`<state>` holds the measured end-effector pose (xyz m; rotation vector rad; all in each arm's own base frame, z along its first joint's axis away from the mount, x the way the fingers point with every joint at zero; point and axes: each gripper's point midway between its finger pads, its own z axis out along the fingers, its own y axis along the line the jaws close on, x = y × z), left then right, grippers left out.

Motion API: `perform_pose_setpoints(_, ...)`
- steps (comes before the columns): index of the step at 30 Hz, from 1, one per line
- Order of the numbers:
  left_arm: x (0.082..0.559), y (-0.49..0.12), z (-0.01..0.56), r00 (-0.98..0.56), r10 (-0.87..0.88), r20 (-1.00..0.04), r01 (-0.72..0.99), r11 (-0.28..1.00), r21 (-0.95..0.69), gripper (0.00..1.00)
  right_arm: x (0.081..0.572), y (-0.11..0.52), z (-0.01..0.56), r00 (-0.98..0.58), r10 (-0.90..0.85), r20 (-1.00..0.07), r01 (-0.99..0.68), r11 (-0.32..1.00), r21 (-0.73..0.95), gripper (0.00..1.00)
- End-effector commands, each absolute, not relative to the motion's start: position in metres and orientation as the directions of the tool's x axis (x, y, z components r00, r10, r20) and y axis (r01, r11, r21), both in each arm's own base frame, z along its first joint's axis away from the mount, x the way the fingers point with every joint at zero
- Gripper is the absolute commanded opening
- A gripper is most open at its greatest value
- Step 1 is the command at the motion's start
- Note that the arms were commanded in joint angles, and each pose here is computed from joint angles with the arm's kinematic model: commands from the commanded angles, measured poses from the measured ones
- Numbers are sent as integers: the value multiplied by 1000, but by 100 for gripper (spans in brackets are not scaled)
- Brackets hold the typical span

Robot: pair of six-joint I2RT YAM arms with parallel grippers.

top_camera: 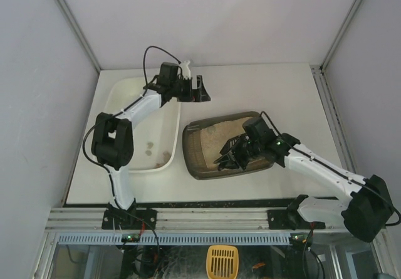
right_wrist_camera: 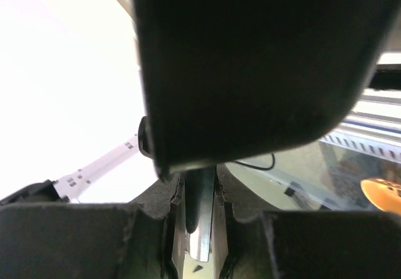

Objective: Clean the litter box

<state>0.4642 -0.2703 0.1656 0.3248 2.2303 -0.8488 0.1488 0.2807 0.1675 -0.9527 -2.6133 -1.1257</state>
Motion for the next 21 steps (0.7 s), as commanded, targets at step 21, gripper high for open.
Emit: perform_pose_setpoints(21, 444, -281, 176, -819, -282, -499, 324, 491, -809, 100, 226, 351, 144, -702, 510, 497, 696, 340, 633, 0)
